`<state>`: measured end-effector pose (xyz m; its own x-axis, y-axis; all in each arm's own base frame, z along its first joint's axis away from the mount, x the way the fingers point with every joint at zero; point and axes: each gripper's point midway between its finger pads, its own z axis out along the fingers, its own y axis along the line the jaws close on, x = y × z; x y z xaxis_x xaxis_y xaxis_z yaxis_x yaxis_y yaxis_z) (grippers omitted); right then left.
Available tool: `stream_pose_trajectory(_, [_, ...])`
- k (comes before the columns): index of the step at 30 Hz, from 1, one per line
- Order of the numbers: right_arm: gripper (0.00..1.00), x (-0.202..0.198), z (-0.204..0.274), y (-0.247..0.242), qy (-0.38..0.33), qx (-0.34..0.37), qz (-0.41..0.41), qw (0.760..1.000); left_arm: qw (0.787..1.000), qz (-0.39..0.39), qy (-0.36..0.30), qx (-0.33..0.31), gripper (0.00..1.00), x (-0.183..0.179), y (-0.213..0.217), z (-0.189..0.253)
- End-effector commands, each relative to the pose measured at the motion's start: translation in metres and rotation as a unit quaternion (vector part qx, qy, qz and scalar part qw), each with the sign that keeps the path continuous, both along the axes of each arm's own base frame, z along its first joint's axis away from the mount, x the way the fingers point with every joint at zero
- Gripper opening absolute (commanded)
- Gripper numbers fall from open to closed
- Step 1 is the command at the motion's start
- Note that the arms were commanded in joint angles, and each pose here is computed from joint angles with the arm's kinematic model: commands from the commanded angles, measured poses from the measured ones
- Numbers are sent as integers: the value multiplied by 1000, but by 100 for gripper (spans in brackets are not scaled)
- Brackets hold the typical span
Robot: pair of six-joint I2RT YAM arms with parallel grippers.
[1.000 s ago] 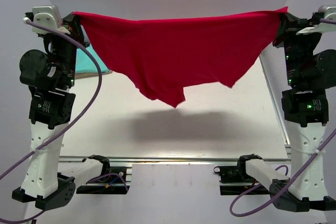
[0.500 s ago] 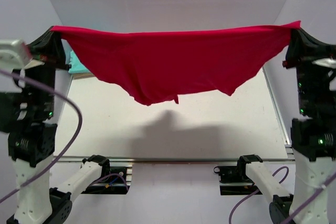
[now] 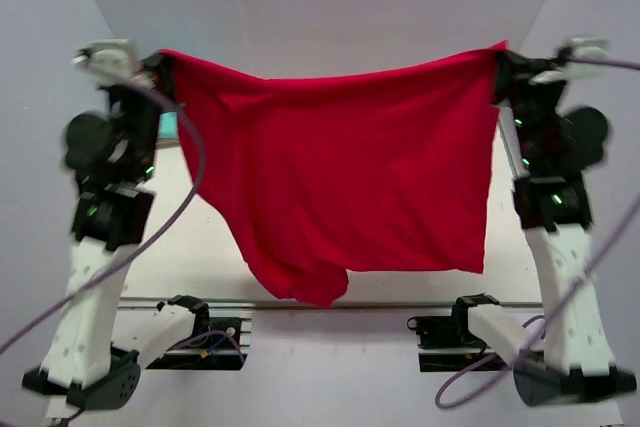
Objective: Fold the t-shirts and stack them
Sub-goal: Flatten out the tshirt
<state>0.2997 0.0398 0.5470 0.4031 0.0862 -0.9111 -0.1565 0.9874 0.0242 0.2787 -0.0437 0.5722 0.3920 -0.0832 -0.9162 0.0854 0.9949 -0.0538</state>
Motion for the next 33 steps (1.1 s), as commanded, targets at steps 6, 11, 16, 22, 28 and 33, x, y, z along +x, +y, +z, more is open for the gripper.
stream_pose_trajectory(6, [0, 154, -206, 20, 231, 57, 13, 971, 974, 72, 213, 12, 0, 152, -17, -187])
stream_pose_trajectory(11, [12, 208, -320, 43, 373, 43, 52, 925, 949, 67, 310, 9, 0, 223, -30, -298])
stream_pose_trajectory(16, [49, 276, -380, 52, 458, 39, 49, 887, 920, 64, 387, 6, 63, 292, -35, -357])
stream_pose_trajectory(22, [90, 281, -388, 48, 471, 30, 41, 881, 899, 63, 432, -15, 100, 325, -33, -377])
stream_pose_trajectory(28, [90, 242, -368, 38, 472, 33, 19, 881, 902, 29, 431, -7, 100, 287, -44, -351])
stream_pose_trajectory(33, [90, 170, -383, 48, 502, 85, 43, 860, 881, -62, 468, -7, 100, 212, -68, -362])
